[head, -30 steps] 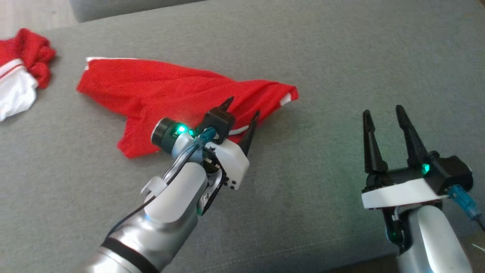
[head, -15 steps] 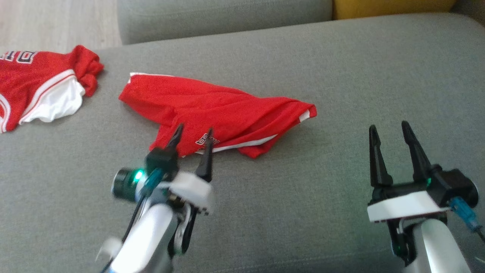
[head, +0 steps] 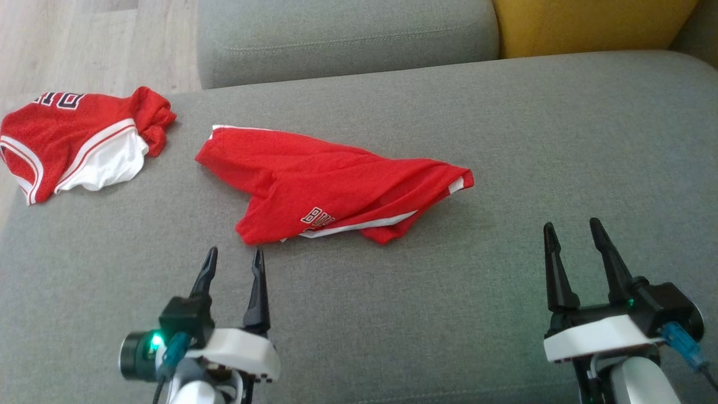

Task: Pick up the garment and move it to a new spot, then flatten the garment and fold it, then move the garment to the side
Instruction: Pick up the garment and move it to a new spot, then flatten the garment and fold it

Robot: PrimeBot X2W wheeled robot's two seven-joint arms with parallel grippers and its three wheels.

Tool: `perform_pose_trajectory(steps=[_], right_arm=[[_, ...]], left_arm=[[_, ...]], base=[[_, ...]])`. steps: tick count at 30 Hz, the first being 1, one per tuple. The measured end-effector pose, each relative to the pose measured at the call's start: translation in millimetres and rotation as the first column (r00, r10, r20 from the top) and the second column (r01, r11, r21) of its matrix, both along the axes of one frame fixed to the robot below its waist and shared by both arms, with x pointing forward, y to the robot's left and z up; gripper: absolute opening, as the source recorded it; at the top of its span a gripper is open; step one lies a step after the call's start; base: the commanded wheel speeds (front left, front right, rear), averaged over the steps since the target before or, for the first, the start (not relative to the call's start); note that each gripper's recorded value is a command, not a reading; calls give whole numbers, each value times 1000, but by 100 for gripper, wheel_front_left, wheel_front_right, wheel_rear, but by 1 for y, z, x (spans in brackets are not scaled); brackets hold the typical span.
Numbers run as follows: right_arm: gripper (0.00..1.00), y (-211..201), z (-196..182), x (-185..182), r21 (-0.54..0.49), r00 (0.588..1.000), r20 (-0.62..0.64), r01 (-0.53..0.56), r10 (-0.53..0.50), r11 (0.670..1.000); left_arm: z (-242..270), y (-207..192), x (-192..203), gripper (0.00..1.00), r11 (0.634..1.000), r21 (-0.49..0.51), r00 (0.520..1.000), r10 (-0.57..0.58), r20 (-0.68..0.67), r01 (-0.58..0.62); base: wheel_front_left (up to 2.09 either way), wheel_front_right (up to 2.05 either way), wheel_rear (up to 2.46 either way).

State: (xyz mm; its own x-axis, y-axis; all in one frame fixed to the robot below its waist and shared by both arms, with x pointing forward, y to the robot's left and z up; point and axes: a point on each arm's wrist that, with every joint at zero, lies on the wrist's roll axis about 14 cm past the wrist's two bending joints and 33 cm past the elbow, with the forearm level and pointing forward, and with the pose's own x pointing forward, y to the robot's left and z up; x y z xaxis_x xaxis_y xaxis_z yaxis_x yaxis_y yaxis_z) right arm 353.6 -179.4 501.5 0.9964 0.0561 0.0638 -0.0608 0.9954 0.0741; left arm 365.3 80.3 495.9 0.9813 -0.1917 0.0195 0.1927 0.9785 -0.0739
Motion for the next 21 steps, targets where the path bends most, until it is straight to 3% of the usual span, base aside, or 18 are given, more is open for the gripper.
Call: perform_pose_trajectory(steps=[21], right_arm=[[100, 3, -2, 1, 9, 1000, -7, -7, 7, 1000]], left_arm=[[-9, 15, -11, 100, 999, -5, 999, 38, -17, -38]], base=[[0, 0, 0]])
